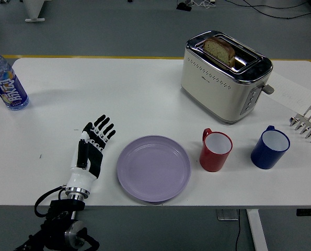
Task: Push plate across desktop
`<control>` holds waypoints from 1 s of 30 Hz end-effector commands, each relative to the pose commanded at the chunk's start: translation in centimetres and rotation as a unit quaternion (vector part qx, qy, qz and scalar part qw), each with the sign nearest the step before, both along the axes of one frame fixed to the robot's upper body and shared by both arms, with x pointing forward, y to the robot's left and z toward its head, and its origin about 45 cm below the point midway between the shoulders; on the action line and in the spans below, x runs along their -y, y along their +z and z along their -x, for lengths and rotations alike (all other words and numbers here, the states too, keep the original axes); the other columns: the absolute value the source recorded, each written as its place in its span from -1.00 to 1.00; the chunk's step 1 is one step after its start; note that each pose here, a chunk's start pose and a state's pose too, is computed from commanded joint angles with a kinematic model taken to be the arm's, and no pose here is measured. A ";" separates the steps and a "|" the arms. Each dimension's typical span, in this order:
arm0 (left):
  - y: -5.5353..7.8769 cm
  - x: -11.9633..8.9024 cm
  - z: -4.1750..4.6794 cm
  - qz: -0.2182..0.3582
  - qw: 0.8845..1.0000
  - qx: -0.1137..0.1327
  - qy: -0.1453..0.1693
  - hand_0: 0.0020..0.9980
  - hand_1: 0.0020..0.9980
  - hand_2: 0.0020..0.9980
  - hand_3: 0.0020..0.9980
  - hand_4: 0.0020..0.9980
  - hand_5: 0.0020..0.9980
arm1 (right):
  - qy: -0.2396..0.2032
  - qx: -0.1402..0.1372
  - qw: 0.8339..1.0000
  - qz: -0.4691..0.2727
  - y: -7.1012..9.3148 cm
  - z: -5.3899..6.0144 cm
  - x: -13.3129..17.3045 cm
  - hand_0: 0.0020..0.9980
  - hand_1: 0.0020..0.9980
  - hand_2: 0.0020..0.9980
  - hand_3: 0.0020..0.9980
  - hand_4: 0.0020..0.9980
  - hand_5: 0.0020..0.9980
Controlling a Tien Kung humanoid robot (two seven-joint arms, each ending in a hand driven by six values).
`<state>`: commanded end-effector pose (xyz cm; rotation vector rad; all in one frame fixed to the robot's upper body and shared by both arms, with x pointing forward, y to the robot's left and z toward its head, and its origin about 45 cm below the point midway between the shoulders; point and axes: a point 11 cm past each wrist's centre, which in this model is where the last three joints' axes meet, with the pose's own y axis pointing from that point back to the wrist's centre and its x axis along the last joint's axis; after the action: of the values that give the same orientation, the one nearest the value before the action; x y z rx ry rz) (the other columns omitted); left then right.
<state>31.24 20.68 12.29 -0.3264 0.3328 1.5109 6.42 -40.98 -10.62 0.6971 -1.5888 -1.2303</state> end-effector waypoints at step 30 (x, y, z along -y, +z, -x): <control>5.8 -24.4 -1.60 -0.127 0.980 -0.029 0.151 0.52 0.56 0.55 0.44 0.01 1.00 | -0.008 -0.004 1.000 0.000 0.0 0.2 -0.2 0.28 0.21 0.32 0.54 -0.01 0.12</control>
<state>32.84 45.07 18.06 -0.1333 0.1355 1.8416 6.23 -40.83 -10.64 0.6783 -1.5908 -1.2436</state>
